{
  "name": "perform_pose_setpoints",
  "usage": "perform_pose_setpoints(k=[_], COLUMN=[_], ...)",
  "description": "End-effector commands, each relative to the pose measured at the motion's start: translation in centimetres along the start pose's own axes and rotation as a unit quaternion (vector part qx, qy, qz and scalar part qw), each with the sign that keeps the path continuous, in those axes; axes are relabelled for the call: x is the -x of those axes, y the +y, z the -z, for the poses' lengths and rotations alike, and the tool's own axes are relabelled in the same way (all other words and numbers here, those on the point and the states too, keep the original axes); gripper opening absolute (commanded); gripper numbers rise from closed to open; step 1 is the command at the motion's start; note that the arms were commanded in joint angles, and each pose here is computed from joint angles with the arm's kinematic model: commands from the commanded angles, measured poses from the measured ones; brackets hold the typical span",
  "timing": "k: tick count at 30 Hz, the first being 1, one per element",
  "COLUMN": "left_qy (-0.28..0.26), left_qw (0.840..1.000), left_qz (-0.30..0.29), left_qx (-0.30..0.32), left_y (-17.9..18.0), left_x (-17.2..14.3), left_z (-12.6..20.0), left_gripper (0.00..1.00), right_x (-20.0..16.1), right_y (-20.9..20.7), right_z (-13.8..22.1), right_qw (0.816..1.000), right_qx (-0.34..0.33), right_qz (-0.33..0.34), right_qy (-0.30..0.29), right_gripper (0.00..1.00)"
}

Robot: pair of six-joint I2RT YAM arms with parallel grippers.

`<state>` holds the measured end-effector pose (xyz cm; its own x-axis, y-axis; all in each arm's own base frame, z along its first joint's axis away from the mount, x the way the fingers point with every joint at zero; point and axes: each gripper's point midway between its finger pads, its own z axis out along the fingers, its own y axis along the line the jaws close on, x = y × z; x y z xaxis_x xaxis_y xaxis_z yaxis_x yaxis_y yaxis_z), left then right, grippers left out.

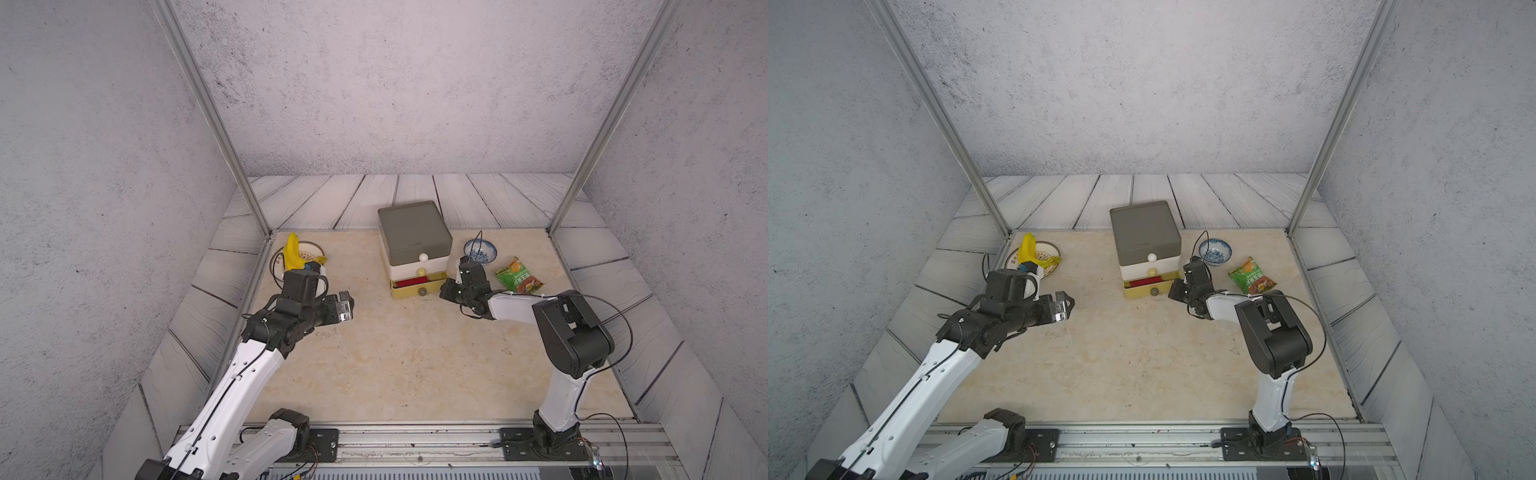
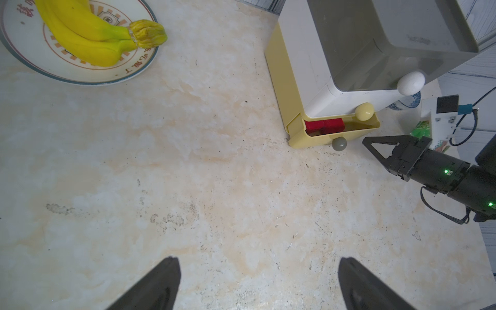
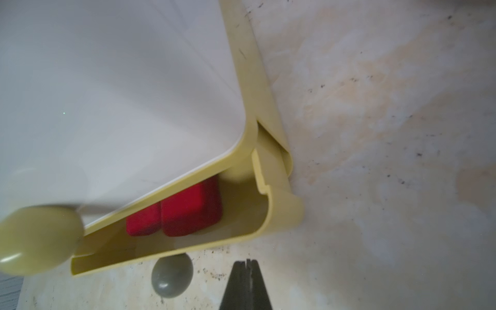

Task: Place the brooch boxes into the drawer by color
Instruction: Close the drawer in the storage box.

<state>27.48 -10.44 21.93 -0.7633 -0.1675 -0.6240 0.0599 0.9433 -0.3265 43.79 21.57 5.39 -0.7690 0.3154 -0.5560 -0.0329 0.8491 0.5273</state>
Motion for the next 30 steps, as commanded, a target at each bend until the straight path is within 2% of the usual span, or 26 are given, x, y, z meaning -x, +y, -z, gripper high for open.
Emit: perform_pose_setpoints(k=[1, 8, 18, 23, 28, 30], left_qy=[-0.017, -0.048, -0.050, -0.053, -0.052, -0.056], left_qw=[1.000, 0.998, 0.998, 0.997, 0.998, 0.998], left_qz=[-0.006, -0.003, -0.001, 0.002, 0.005, 0.009], left_qx=[0.017, 0.037, 0.048, 0.049, 0.045, 0.042], left_y=[0.5, 1.4, 1.9, 2.0, 2.1, 2.1], left_x=[0.7, 1.8, 2.5, 2.8, 2.7, 2.7], left_z=[-0.2, -0.4, -2.1, -2.5, -2.3, -2.1], left_gripper=[0.98, 0.98, 0.98, 0.98, 0.98, 0.98], right_x=[2.0, 3.7, 5.3, 5.3, 4.5, 4.3], right_y=[0.6, -0.2, 0.5, 1.0, 0.3, -0.2], right_z=[-0.7, -1.8, -3.3, -3.0, 0.1, 1.1], right_qw=[0.999, 0.997, 0.992, 0.991, 0.997, 0.999], right_qx=[0.038, 0.064, 0.106, 0.121, 0.079, 0.054], right_qz=[-0.023, -0.044, -0.058, -0.054, -0.011, 0.004], right_qy=[-0.020, -0.018, -0.021, -0.018, -0.009, -0.004], right_gripper=[0.00, 0.00, 0.00, 0.00, 0.08, 0.15])
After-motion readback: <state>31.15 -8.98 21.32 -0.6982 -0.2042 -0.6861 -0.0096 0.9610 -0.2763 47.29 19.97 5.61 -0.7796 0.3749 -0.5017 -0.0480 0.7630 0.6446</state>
